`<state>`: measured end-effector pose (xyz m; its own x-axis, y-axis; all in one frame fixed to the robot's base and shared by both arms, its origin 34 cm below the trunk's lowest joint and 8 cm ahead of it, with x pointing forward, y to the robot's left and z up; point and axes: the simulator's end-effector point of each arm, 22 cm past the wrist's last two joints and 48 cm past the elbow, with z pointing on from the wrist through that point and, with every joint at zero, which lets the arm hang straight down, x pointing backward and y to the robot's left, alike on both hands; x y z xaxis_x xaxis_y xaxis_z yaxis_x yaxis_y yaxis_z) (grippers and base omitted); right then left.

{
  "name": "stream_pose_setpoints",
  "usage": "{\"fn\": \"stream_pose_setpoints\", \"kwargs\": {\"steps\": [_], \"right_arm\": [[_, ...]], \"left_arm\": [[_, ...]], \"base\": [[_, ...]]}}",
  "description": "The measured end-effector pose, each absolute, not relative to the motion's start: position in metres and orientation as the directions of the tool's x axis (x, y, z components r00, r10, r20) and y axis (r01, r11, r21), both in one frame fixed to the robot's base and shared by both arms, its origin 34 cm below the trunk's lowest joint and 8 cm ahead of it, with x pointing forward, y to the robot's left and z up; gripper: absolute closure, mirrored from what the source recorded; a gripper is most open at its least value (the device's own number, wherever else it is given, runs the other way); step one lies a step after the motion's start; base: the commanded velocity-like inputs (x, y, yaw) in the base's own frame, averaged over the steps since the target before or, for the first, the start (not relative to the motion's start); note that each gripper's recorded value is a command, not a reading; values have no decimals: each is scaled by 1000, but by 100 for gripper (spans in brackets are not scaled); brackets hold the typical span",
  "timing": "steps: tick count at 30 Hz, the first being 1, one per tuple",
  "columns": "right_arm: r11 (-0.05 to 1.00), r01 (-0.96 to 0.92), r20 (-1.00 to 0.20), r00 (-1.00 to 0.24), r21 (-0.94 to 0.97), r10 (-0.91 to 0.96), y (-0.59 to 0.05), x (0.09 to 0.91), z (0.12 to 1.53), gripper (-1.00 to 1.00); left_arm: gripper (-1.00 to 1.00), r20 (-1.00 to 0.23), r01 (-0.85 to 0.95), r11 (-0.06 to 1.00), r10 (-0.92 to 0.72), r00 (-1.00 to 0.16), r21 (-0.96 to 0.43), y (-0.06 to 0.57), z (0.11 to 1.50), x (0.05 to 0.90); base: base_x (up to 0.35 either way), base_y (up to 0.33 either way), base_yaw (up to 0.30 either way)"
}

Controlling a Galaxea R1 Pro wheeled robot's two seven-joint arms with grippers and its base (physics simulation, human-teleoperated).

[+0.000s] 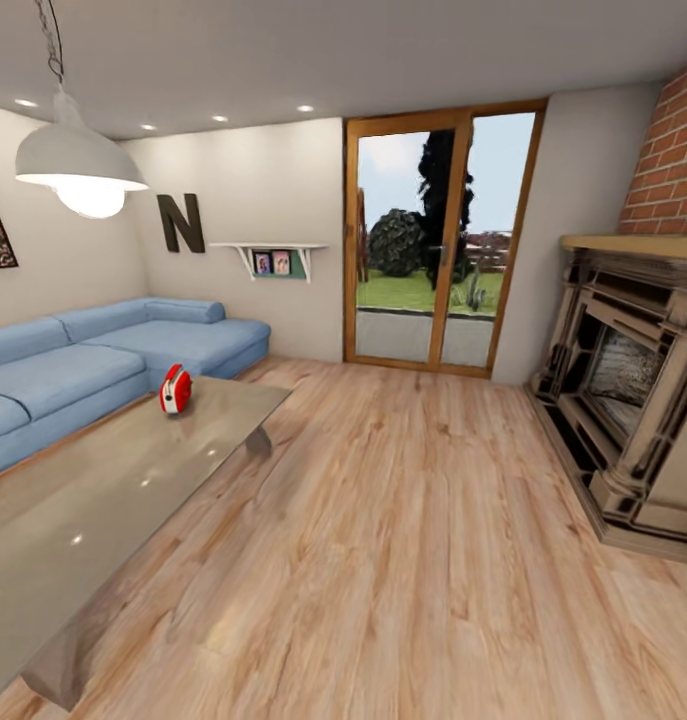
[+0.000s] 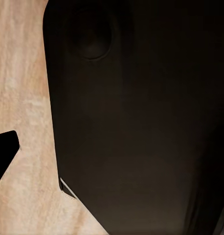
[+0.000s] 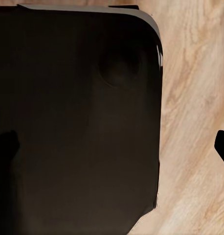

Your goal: Turn on the radio receiver that's on the table in the living room.

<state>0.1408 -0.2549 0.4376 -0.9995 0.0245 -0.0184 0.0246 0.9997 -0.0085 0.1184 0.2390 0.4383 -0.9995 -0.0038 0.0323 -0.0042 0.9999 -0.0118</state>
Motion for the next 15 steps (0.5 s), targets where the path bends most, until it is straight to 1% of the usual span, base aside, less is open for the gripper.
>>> {"fn": "stream_pose_setpoints", "kwargs": {"steps": [15], "right_arm": [[1000,25,-24,-999,-8,24,-255,143,438,-100]], "left_arm": [[-100,27,-1,1000,-1,-1000,-12,239,438,120]], "base": [[321,0,-281]]}}
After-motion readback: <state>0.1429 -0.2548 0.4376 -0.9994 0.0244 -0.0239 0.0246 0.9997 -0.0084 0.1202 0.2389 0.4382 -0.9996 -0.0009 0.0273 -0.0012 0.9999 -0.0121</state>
